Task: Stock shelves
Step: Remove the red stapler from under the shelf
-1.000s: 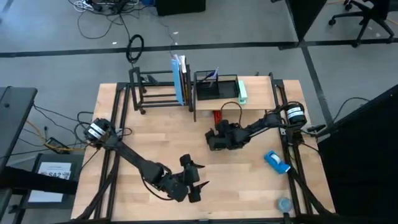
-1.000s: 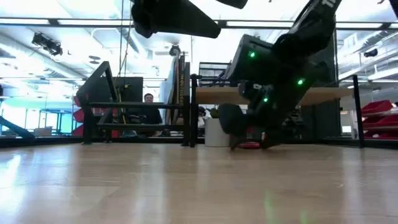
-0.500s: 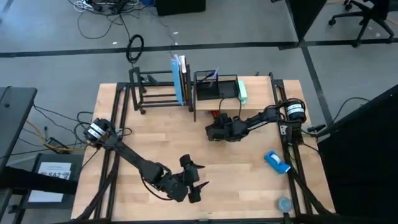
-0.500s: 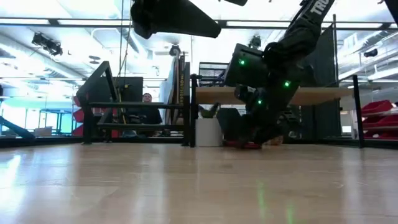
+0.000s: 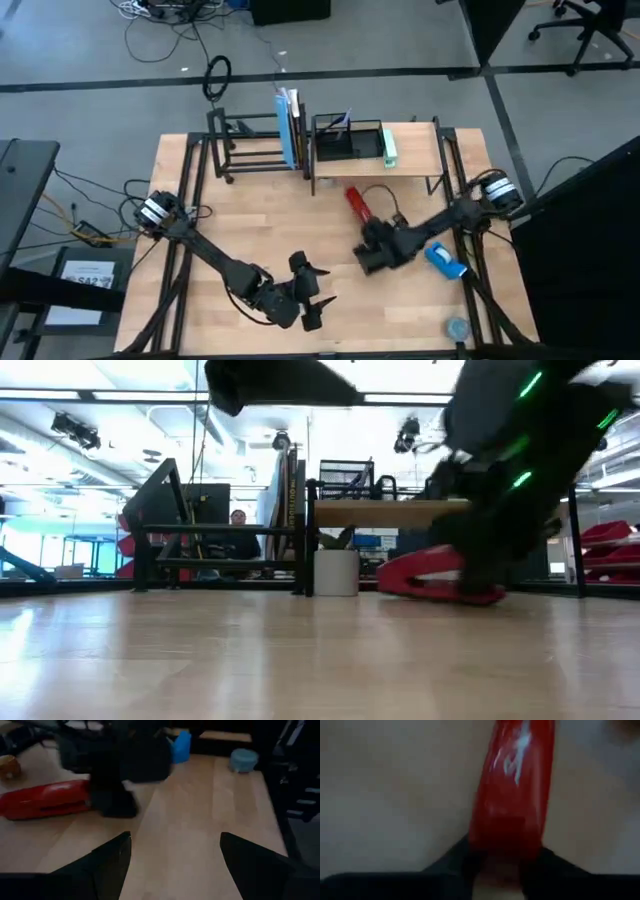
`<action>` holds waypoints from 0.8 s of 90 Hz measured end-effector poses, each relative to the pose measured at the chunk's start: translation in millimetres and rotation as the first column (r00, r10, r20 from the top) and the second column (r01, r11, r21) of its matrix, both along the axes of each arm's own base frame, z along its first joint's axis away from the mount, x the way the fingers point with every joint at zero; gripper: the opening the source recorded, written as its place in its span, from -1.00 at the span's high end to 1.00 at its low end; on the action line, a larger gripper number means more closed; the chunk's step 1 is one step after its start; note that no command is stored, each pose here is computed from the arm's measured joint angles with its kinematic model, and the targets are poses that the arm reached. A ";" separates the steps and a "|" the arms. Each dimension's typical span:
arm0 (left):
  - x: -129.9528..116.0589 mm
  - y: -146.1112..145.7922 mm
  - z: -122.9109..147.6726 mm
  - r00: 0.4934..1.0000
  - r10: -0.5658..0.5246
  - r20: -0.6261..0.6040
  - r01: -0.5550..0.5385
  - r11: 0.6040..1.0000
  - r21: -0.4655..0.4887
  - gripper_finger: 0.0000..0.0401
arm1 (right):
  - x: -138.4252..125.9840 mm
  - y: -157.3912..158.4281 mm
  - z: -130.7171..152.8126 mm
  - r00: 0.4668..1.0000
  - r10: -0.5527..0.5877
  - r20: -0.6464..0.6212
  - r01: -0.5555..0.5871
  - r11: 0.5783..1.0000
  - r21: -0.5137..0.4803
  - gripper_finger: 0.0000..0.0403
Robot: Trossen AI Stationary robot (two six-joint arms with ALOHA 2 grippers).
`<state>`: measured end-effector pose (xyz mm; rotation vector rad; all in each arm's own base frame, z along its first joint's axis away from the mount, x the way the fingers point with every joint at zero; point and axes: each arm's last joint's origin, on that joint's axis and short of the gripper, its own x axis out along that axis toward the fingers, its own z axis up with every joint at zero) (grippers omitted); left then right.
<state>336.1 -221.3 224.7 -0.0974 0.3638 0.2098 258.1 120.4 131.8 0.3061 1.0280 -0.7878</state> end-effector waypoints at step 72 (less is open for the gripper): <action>-55.5 -11.9 79.7 0.983 0.019 0.184 -0.051 0.985 0.167 -0.42 | -42.8 49.6 9.9 0.957 -0.015 0.289 0.039 0.996 -0.079 0.62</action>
